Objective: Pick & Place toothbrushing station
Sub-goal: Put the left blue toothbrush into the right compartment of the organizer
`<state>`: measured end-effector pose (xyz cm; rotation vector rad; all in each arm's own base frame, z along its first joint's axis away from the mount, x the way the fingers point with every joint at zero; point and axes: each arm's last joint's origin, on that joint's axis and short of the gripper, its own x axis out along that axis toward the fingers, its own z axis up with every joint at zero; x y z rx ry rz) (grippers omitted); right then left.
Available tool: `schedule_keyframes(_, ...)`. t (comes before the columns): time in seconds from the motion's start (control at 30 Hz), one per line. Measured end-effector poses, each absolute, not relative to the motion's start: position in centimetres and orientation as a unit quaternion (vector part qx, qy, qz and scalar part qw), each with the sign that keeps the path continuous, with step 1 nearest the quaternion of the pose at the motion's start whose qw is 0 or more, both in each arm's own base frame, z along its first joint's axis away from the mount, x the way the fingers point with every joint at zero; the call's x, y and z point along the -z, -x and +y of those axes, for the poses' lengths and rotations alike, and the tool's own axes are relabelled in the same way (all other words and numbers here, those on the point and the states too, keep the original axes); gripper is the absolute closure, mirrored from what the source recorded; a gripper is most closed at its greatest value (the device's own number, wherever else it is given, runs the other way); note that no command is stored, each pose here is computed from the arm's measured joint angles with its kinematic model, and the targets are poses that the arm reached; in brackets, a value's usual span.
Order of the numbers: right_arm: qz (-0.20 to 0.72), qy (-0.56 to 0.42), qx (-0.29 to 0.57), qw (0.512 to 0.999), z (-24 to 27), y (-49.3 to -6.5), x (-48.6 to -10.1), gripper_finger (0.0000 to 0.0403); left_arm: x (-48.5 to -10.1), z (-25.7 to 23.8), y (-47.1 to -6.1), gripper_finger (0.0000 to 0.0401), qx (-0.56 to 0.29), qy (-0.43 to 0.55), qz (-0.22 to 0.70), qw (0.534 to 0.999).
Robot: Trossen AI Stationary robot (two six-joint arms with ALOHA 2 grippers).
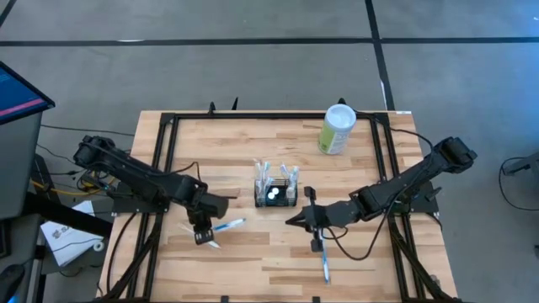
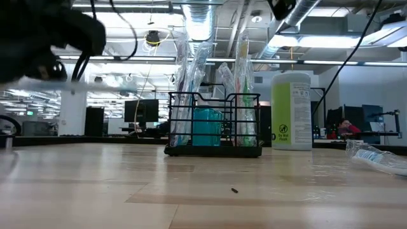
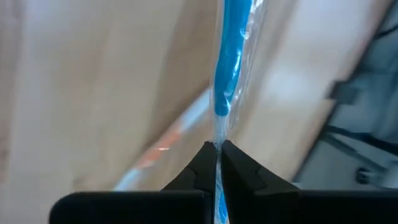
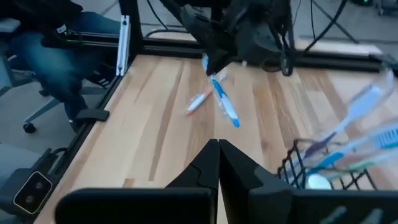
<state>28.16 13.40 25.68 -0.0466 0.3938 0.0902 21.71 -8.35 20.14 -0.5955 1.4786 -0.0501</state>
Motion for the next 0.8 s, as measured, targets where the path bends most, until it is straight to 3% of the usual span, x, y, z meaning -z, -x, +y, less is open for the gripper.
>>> schedule_keyframes(0.4, 0.225, 0.191, -0.048, 0.954, 16.4, -33.0, -25.4, 0.0403, -25.0, -9.4, -24.4, 0.0396, 0.079, 0.315, 0.585, 0.743)
schedule_keyframes(0.8, 0.241, 0.309, -0.048, 0.919, 21.0, -37.0, -27.3, 0.0403, -25.9, -9.8, -25.3, 0.0396, 0.095, 0.365, 0.548, 0.747)
